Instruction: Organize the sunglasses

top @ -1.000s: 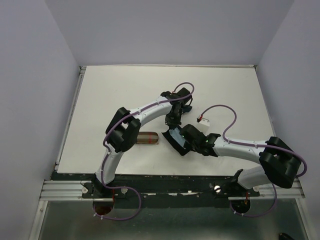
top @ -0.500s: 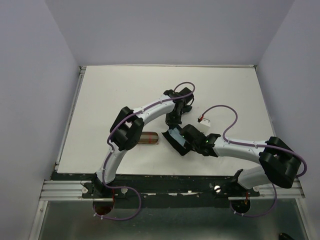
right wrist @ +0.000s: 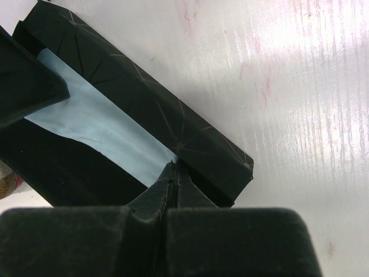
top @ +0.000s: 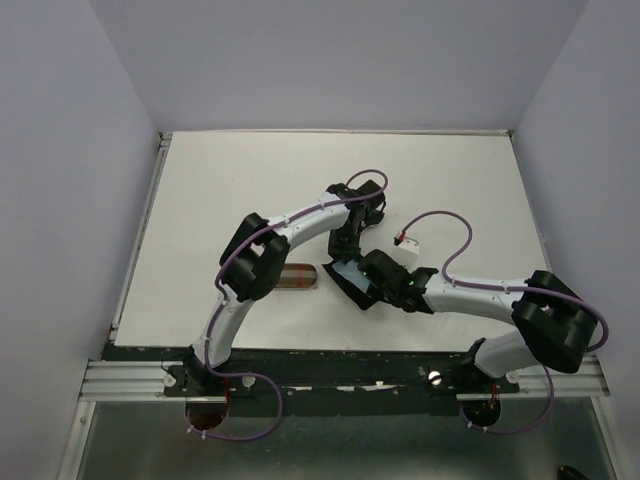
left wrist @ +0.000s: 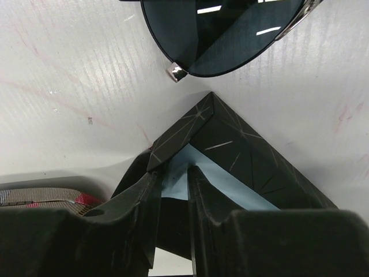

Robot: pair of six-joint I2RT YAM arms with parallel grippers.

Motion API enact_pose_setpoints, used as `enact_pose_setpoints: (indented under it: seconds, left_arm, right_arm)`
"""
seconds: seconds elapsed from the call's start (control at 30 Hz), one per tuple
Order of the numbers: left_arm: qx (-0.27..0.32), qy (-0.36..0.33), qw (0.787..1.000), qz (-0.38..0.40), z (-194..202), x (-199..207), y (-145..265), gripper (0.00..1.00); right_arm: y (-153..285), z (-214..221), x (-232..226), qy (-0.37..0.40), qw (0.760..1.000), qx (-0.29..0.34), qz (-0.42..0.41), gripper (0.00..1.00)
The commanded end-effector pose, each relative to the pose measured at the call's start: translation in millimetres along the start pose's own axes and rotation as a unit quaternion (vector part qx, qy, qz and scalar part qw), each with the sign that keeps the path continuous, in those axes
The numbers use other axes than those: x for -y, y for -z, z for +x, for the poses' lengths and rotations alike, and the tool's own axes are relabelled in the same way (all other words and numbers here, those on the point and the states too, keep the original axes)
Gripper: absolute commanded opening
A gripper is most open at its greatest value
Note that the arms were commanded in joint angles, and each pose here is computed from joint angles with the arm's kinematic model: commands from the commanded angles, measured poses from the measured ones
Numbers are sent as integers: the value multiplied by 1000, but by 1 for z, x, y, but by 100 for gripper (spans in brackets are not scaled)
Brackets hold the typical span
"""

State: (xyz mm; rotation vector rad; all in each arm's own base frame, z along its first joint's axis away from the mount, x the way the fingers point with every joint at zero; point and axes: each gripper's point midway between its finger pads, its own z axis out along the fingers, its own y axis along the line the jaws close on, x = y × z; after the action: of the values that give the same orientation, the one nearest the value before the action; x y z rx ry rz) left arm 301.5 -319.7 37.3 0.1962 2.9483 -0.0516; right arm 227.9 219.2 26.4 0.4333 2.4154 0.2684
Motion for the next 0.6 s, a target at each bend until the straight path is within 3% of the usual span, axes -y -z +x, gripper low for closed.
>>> enact_pose_setpoints:
  seconds: [0.0,0.57]
  left_arm:
    - [11,5,1000,-14,3,-9,10,35]
    - [19,21,1000,12,10,-11,25,40]
  right_arm:
    - [0,1,4,-10,1000,7,2,1]
    - [-1,2,0,-6,1000,4,-7,1]
